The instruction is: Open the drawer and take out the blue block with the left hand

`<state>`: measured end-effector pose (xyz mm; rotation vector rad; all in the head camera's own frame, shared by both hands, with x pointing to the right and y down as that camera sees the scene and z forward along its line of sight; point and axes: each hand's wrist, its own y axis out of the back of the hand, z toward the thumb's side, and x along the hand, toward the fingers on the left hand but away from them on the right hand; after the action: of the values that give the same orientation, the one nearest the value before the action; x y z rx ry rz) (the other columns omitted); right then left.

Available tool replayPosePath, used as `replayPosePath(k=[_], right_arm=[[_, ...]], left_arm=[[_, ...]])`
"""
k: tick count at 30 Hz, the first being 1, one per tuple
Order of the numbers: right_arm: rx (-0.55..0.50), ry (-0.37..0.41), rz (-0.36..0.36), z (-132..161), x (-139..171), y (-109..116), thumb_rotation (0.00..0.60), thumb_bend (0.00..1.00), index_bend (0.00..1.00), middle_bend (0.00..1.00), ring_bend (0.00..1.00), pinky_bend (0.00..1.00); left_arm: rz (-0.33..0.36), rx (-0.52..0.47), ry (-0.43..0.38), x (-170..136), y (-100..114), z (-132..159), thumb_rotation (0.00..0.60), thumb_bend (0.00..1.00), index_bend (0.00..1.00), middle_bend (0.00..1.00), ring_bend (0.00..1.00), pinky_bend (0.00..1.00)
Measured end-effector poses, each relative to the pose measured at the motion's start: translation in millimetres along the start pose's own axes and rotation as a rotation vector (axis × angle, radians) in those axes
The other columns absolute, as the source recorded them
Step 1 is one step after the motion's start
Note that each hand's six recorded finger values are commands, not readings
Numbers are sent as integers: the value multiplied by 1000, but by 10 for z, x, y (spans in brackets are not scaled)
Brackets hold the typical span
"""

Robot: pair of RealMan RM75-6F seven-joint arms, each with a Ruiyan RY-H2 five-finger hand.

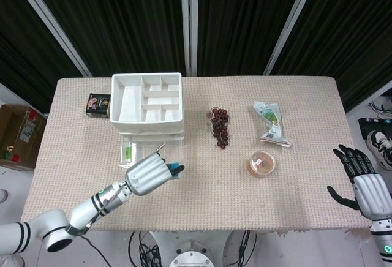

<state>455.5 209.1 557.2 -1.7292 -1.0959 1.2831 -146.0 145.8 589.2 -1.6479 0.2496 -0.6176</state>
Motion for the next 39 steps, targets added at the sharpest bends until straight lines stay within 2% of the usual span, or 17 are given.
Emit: replayPosePath(k=[3,7,12,15,17,19,27,30,33,36,39], right_arm=[[-4,3,0,-2,16,-2,600,203,0,23,0,0],[-7,6,1,-6,27,-9,600,203,0,23,0,0],[-5,7,-2,-6,33,1,600,203,0,23,0,0],[-3,6,-1,-3,32,0,600,203,0,23,0,0],[-3,6,0,0,30,-1,600,203,0,23,0,0],[-2,5,0,2,26,-3,600,203,0,23,0,0],[-2,6,-5,19,28,14,600,203,0,23,0,0],[-2,4,-9,9,41,31,600,204,0,23,0,0],[-2,2,-9,-1,49,43,600,203,0,23,0,0],[-1,7,-1,0,45,36,600,203,0,23,0,0],[-1,11,11,-2,32,18,600,204,0,23,0,0]], left_arm=[[-14,-11,-41,78,-100,224,600,479,452,812,867,932],[-70,-1,-70,175,-350,434,600,478,445,812,867,932],[-151,36,-67,229,-691,541,600,475,423,811,867,931],[-194,57,-59,220,-848,554,600,417,344,797,857,915],[-206,59,-48,212,-887,551,600,337,271,781,842,908],[-203,56,-33,205,-886,535,600,292,243,759,825,908],[-164,18,12,143,-732,454,600,193,236,705,764,883],[-118,-33,68,90,-595,348,600,162,236,677,724,856],[-50,-120,168,-26,-411,125,600,148,239,650,683,797],[35,-219,329,-300,-207,-268,600,140,255,634,649,730],[84,-274,491,-687,-101,-631,600,126,266,622,627,672]])
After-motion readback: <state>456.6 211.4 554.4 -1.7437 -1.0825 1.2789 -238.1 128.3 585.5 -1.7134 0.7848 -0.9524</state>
